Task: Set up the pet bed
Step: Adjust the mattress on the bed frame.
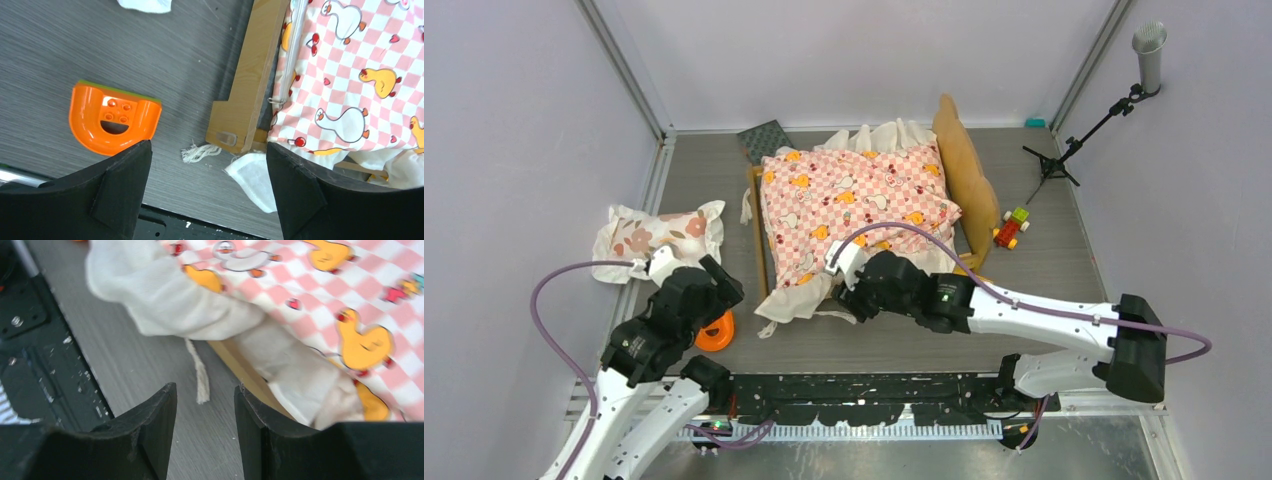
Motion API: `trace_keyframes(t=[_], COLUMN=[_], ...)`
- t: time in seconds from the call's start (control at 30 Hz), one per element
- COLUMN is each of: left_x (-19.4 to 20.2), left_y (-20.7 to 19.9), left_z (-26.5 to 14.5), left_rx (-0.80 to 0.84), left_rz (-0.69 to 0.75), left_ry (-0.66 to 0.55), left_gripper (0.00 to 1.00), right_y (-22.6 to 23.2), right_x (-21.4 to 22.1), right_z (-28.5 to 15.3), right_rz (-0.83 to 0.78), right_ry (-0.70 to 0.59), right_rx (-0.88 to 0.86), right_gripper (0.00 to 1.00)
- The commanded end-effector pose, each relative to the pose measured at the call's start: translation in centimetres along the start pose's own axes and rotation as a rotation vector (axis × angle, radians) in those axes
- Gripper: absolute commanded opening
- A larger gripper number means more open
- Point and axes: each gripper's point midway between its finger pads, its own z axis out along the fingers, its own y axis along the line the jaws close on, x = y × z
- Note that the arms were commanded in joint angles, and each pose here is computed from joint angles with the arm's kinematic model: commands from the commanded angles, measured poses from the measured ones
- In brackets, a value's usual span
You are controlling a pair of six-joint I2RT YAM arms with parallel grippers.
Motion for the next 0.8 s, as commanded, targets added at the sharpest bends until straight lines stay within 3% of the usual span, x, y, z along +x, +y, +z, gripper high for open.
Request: trace_keyframes(t=[0.0,0.2,0.4,0.67,0.77], left_x=[-2.9,-2.2,0.5,1.5,1.6], left_y=[0.3,-2.3,-4.3,-7.9,-8.4], left_z=[-1.2,0.1,2.3,2.7,3.3], left_rx=[-0.042,0.017,0.059,0.234,0.231], left_rz=[0.03,0.084,0.122,0.192,0.241], left_ry=[-0.092,-0.025,0.1,0.154,0.161], left_gripper=[0.88,0.89,0.87,0.82,0.81], right_y=[-5.2,-10.3,-11.6,-12.5,-13.2], right_x=[-2.2,-0.6,2.7,6.1,6.6], right_z=[-2.9,-6.8,-9.5,-11.2,-11.7], right_rz=[0.198,0.379,0.485,0.571,0.61], right_ry=[-0.117,-0.095,-0.024,0.025,0.011], right_rx=[0.31,0.61,0.732,0.811,0.835], right_gripper=[0.51,0.54,0.65,0.68,0.68])
